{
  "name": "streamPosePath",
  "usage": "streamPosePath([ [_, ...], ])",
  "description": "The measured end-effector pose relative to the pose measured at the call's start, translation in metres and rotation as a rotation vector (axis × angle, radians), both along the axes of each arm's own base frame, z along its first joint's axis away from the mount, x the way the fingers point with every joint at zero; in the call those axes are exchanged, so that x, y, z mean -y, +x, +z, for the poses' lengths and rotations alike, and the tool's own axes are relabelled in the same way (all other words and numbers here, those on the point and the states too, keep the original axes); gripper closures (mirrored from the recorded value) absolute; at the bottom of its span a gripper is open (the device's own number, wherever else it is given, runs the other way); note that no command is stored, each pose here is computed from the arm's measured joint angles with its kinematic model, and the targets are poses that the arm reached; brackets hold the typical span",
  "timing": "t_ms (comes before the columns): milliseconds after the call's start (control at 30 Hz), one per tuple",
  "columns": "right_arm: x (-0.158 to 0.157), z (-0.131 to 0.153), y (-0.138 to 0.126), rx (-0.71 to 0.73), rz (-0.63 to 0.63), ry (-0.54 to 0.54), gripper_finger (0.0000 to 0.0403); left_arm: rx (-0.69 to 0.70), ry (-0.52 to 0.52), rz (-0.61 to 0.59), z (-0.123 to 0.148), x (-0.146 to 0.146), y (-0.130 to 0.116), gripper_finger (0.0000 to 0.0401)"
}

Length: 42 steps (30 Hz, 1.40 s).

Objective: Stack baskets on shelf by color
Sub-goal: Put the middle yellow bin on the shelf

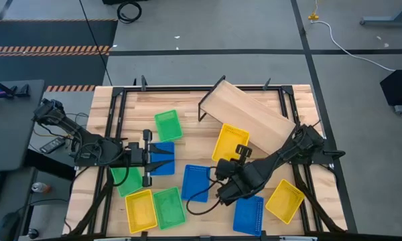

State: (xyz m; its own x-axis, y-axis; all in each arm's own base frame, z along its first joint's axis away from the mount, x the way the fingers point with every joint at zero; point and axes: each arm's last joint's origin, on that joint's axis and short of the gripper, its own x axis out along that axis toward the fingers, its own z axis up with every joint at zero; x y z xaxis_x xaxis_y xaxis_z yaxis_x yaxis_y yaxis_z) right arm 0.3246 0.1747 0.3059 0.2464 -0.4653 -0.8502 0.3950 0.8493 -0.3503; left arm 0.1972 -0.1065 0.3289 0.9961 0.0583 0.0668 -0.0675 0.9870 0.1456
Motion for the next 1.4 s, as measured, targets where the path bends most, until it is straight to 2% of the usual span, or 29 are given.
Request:
streamPosePath([
  [233,0.023,0.007,-0.022,-0.012,-0.046,0.007,0.0393,-0.001,0.0,0.0,0.0,0.0,0.0,0.0296],
  [533,0.056,0.017,-0.083,0.045,-0.239,0.123,0.0393,-0.002,0.001,0.0,0.0,0.0,0.0,0.0296],
  [667,0.067,0.013,-0.11,0.044,-0.319,0.177,0.0393,-0.002,0.0,0.0,0.0,0.0,0.0,0.0296],
  [867,0.079,-0.004,-0.138,-0.024,-0.352,0.2,0.0392,-0.001,0.0,0.0,0.0,0.0,0.0,0.0296],
  [1200,0.083,-0.011,-0.147,-0.05,-0.335,0.184,0.0389,-0.001,0.0,0.0,0.0,0.0,0.0,0.0296],
  [1400,0.083,-0.011,-0.147,-0.041,-0.357,0.192,0.0372,-0.001,0.0,0.0,0.0,0.0,0.0,0.0296],
])
